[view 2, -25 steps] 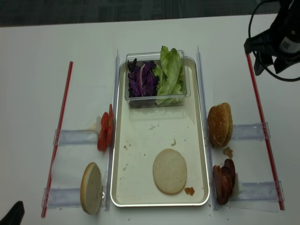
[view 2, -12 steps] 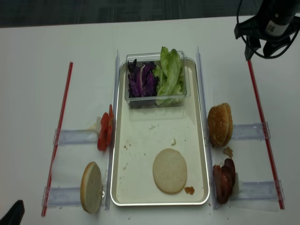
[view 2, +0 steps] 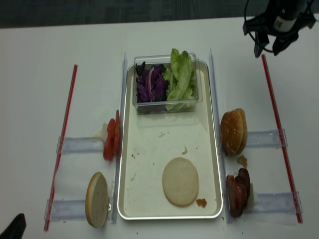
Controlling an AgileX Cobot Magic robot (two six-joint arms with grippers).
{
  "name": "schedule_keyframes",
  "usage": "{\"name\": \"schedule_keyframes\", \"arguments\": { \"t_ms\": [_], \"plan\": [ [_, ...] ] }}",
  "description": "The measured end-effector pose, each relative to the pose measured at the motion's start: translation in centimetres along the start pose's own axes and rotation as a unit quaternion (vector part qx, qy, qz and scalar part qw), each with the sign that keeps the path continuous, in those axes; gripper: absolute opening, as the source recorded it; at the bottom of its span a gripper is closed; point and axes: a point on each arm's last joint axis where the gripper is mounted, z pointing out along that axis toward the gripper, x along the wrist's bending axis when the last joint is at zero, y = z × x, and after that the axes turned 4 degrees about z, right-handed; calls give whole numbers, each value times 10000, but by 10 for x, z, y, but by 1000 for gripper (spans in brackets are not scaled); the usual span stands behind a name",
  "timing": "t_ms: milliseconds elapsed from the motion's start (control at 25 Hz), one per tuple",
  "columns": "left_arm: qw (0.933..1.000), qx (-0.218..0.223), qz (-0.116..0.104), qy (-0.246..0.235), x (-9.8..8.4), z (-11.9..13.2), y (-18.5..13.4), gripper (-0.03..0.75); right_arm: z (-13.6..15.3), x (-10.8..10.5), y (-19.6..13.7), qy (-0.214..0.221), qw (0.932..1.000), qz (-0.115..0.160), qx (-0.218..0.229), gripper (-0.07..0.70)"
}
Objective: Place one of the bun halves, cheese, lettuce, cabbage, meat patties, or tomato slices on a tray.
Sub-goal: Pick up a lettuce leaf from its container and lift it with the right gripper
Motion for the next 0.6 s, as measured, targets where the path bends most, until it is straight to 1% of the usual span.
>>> {"name": "schedule_keyframes", "arguments": {
  "t_ms": [240,320,520,600],
  "plan": [
    [10000,0,0,0,0,0,0,349,9,-1,13,-25,10000,-16,-23,409],
    [10000,0,0,0,0,0,0,349,10,-1,14,-25,10000,-16,-31,409],
    [10000,0,0,0,0,0,0,349,7,0,16,44,9999,85,-82,409],
    [10000,0,0,0,0,0,0,349,7,5,16,91,9999,86,-77,409]
  ]
}}
